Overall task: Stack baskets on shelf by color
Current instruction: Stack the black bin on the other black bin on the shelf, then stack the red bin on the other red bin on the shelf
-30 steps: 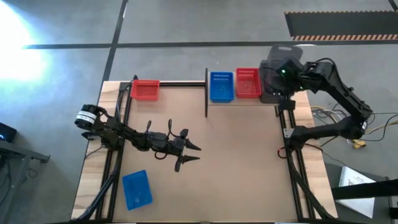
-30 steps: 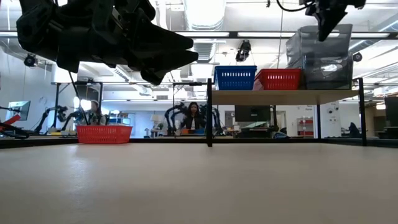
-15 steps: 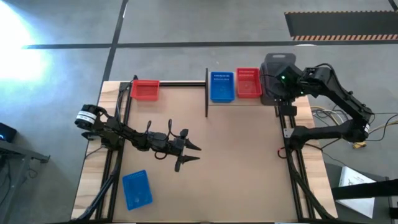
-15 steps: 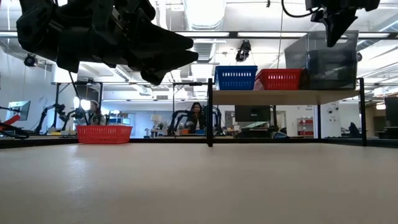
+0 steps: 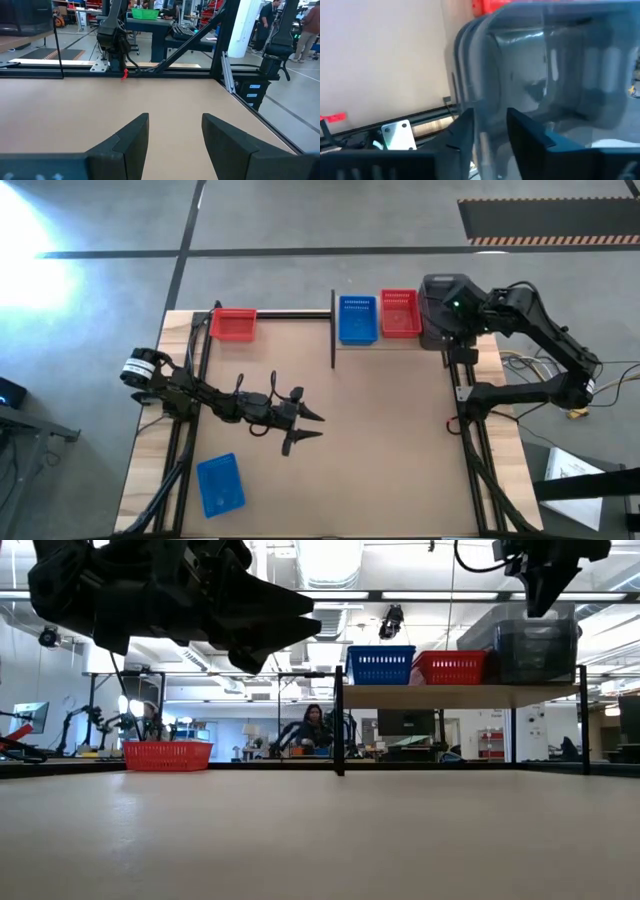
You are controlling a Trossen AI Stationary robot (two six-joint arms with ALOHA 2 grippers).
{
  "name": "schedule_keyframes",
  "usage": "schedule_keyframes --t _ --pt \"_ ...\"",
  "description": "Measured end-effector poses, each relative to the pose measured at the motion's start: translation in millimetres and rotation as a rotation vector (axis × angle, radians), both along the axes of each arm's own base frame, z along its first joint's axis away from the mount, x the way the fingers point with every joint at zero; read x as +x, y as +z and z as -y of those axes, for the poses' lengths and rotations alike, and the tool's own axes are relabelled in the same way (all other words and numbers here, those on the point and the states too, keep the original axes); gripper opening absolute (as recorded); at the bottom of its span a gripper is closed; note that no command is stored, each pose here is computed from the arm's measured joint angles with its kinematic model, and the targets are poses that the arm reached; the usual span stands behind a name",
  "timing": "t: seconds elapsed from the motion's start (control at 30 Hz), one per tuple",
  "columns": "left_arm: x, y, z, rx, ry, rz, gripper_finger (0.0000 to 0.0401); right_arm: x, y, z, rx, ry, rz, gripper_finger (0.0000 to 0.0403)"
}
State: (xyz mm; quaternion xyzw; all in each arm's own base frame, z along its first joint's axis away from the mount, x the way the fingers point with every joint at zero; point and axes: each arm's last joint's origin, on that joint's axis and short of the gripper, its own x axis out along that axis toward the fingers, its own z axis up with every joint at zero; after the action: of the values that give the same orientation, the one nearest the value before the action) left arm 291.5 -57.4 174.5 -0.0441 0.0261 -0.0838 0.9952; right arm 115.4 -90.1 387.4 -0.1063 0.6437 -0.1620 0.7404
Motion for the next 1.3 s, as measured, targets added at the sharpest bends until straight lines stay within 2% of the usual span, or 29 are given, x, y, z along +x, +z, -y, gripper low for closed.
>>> schedule_keyframes --t 0.17,0.3,0.37,0.47,0.6,0.7,0.83,0.93,1.07,1.23,1.3 --pt "1 1 0 0.003 0.001 0.006 0.0168 0 15 -1 -0.023 -0.064 0.079 0.0161" --pt "1 1 0 0.004 0.006 0.006 0.0168 2 26 1 -0.010 -0.243 0.195 0.0176" --pt "1 1 0 0.023 0.010 0.010 0.0168 3 29 0 0.033 -0.337 0.264 0.0177" --pt "1 1 -1 0.050 0.010 0.014 0.0168 10 30 0 0.193 -0.426 0.388 0.0173" --pt "1 2 -2 0.082 0.042 0.019 0.0168 24 25 -8 0.369 -0.373 0.499 0.0161" --pt "0 0 -5 0.091 0.090 -0.016 0.0168 44 20 -24 0.392 -0.259 0.600 0.0153" --pt "-10 5 -10 0.128 0.184 -0.145 0.0168 73 7 -54 0.389 -0.083 0.732 0.0151" --pt "-24 15 -15 0.169 0.280 -0.234 0.0168 94 -13 -86 0.345 0.012 0.773 0.0150" --pt "-49 35 -26 0.167 0.473 -0.322 0.0168 112 -57 -129 0.299 0.096 0.723 0.0150" --pt "-79 62 -60 0.044 0.701 -0.455 0.0168 120 -125 -174 0.306 0.056 0.684 0.0150" --pt "-89 68 -78 0.033 0.793 -0.508 0.0168 122 -151 -188 0.321 0.019 0.687 0.0150"
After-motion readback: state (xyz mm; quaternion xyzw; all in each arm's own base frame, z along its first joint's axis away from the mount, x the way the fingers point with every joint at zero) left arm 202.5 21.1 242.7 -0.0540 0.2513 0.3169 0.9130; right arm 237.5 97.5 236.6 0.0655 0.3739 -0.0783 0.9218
